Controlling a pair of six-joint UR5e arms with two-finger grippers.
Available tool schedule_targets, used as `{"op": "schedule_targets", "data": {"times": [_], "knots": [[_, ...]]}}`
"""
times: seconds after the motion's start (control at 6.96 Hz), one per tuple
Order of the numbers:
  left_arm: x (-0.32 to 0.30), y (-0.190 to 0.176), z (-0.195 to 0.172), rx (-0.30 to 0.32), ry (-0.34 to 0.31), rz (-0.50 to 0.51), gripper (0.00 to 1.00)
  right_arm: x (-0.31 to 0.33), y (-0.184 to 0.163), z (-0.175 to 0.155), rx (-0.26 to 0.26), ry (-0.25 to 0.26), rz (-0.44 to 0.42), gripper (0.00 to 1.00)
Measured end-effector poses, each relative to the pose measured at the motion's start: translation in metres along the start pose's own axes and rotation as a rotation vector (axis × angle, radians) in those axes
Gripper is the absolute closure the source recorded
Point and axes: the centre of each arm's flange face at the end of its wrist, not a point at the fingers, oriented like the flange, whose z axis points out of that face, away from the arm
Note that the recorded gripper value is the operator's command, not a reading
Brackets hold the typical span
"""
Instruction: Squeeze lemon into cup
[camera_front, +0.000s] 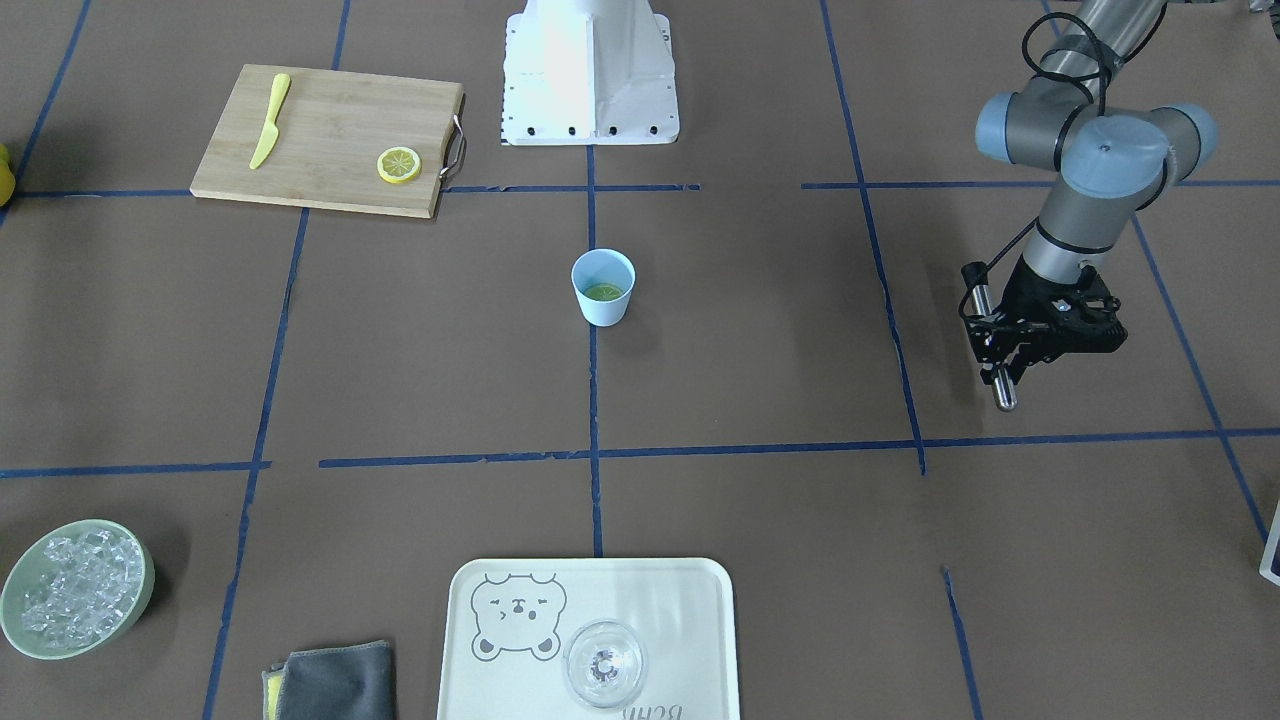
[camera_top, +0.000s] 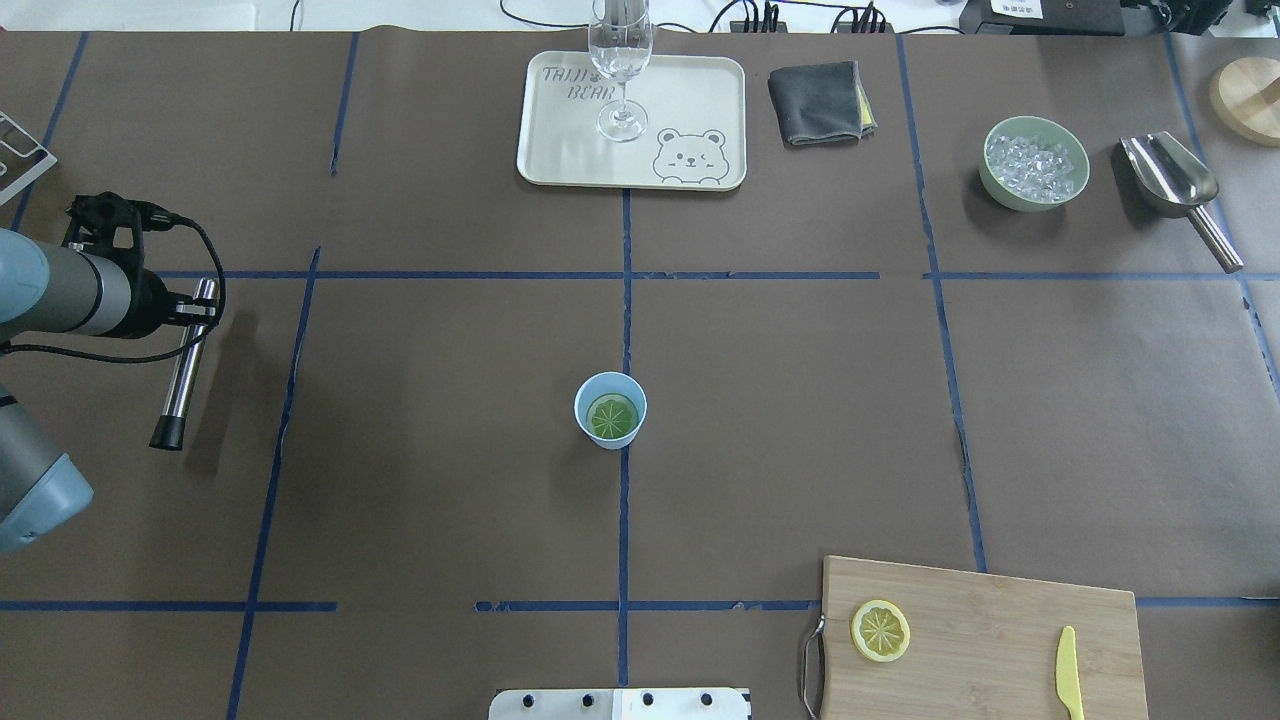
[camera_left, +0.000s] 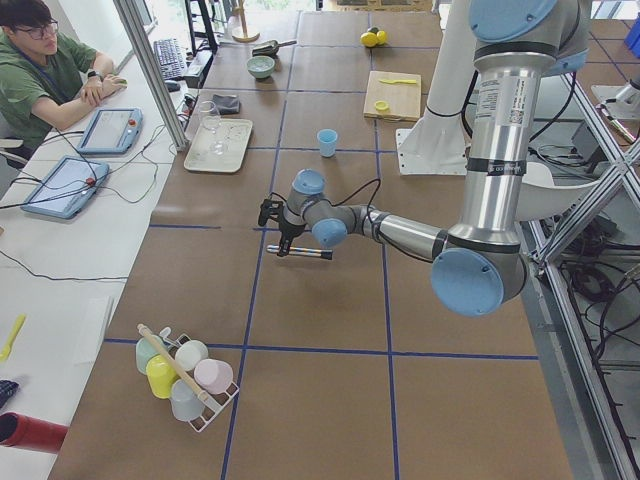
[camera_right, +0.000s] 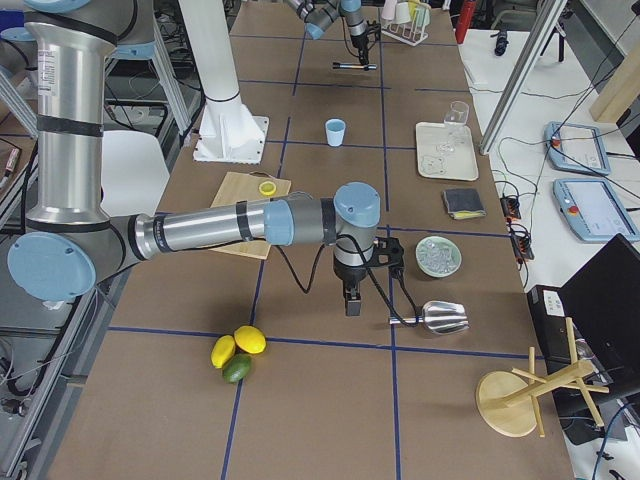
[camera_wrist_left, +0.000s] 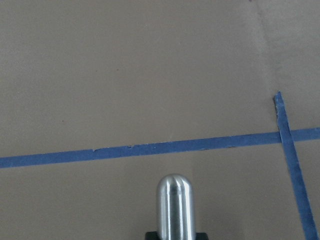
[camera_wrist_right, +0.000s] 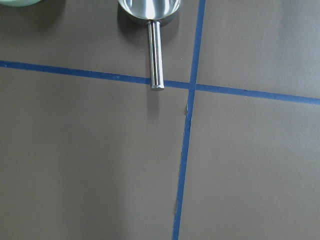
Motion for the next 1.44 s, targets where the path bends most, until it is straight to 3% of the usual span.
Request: {"op": "schedule_targets", "data": {"times": [0.14,0.57,0.86,1.15,1.44], "knots": [[-0.002,0.001,0.003,-0.003,-0.005,-0.002,0.0,0.0,0.0,0.0,0.0,0.0,0.0,0.0],[-0.001,0.0,-0.005,0.006,0.002,0.032,0.0,0.0,0.0,0.0,-0.001,0.0,0.001,0.0],[-0.017,-0.01,-0.037,0.034,0.017,0.169,0.0,0.001,0.001,0.001,-0.003,0.0,0.004,0.0],[-0.108,-0.048,-0.089,0.043,-0.003,0.328,0.0,0.002,0.003,0.003,-0.006,-0.001,0.006,0.0],[-0.231,-0.085,-0.162,-0.009,-0.074,0.42,0.0,0.003,0.004,0.004,-0.01,-0.003,0.009,0.0]]}}
